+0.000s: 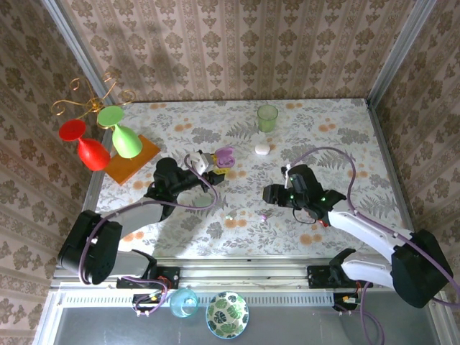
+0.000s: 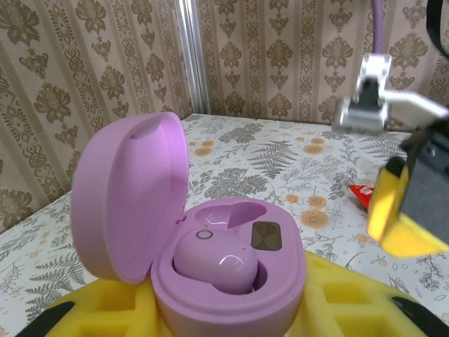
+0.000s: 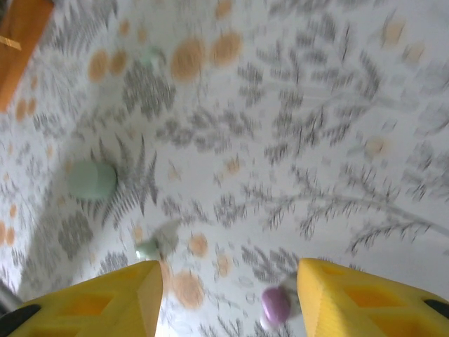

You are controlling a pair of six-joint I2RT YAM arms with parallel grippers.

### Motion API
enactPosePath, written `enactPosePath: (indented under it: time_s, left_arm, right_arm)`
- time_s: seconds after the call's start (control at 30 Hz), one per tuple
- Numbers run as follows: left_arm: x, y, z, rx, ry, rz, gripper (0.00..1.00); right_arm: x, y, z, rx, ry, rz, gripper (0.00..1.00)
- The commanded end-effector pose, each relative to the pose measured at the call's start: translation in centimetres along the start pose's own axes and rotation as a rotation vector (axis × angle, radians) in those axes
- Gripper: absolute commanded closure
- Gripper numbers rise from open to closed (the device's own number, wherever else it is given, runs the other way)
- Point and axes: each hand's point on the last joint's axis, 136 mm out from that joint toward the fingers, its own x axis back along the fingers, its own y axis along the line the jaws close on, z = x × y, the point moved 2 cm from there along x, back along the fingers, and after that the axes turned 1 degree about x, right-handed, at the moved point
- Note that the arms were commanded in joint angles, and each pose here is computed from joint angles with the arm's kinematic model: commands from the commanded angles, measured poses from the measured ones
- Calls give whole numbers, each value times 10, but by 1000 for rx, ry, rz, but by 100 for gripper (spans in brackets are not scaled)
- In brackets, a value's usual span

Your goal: Insert wireless bluetooth earbuds into charging case

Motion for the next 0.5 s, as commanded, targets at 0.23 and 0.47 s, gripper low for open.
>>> enactPosePath:
  time_s: [0.23,0.47]
  left_arm:
    - [3,-5,-7,-25,-14,23,77]
    - [3,-6,-7,-27,-12,25,77]
  right_arm:
    - [-35,-7,43,-57,175,-93,54]
    - [-53,-18,59,-75,235,-77,56]
